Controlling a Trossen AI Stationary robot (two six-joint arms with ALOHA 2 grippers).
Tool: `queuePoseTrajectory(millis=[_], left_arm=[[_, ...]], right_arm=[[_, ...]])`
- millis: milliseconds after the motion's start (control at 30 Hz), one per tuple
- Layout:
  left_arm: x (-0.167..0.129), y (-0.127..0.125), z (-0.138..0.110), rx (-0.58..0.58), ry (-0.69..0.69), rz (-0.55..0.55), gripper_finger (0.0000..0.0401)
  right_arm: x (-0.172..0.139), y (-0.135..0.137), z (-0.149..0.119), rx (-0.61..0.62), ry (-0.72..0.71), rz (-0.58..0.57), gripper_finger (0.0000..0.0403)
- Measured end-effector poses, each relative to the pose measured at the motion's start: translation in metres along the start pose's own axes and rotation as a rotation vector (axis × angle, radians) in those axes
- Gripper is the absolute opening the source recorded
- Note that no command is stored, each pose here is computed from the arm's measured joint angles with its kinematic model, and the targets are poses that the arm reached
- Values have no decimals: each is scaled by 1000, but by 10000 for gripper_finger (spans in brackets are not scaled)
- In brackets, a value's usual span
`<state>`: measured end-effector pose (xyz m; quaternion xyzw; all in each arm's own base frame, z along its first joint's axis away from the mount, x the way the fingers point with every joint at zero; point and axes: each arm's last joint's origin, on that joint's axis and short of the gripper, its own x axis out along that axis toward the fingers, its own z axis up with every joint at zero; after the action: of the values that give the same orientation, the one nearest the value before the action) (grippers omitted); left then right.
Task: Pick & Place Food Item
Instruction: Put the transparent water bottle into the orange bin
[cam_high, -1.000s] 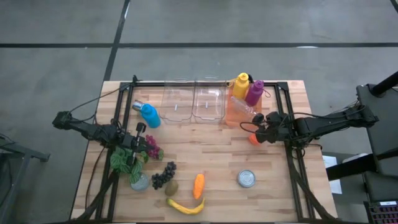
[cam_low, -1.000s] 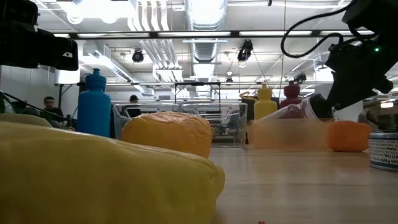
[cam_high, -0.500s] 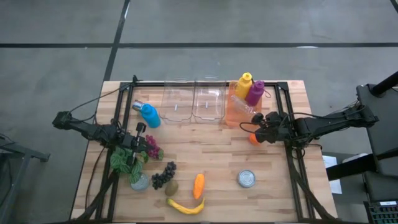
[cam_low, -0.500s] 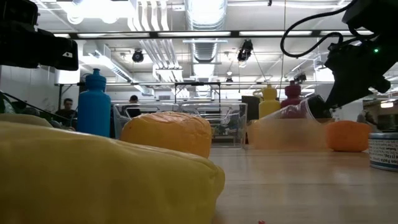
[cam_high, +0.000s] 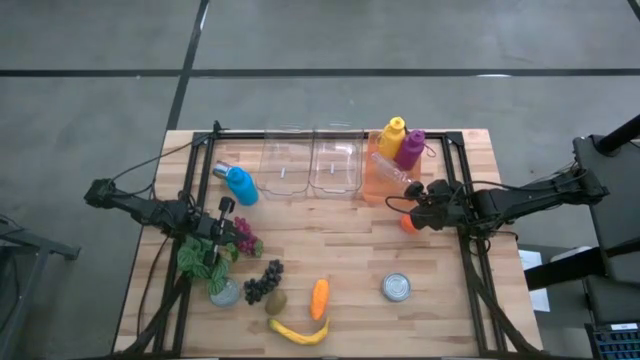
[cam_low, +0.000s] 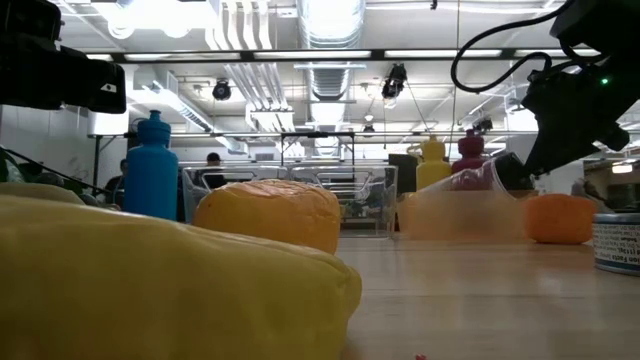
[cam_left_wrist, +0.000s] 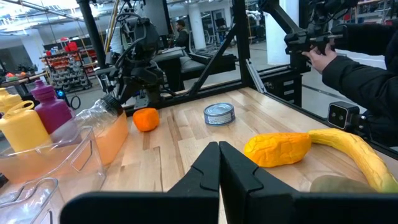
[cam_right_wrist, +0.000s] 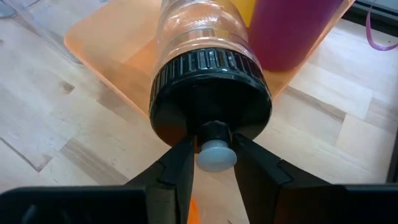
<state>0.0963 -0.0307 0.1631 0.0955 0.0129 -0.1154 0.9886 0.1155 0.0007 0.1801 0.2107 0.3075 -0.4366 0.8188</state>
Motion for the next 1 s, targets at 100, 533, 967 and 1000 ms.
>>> queuePoseTrajectory(millis=[100,533,967,1000], left_arm=[[0,0,0,0,0,0,1],[0,0,0,0,0,0,1],[0,0,0,0,0,0,1],[0,0,0,0,0,0,1]], right_arm=[[0,0,0,1,3,3,102],[0,0,0,20,9,7,102],[0,0,0,25,8,8,69],[0,0,0,25,8,7,69]])
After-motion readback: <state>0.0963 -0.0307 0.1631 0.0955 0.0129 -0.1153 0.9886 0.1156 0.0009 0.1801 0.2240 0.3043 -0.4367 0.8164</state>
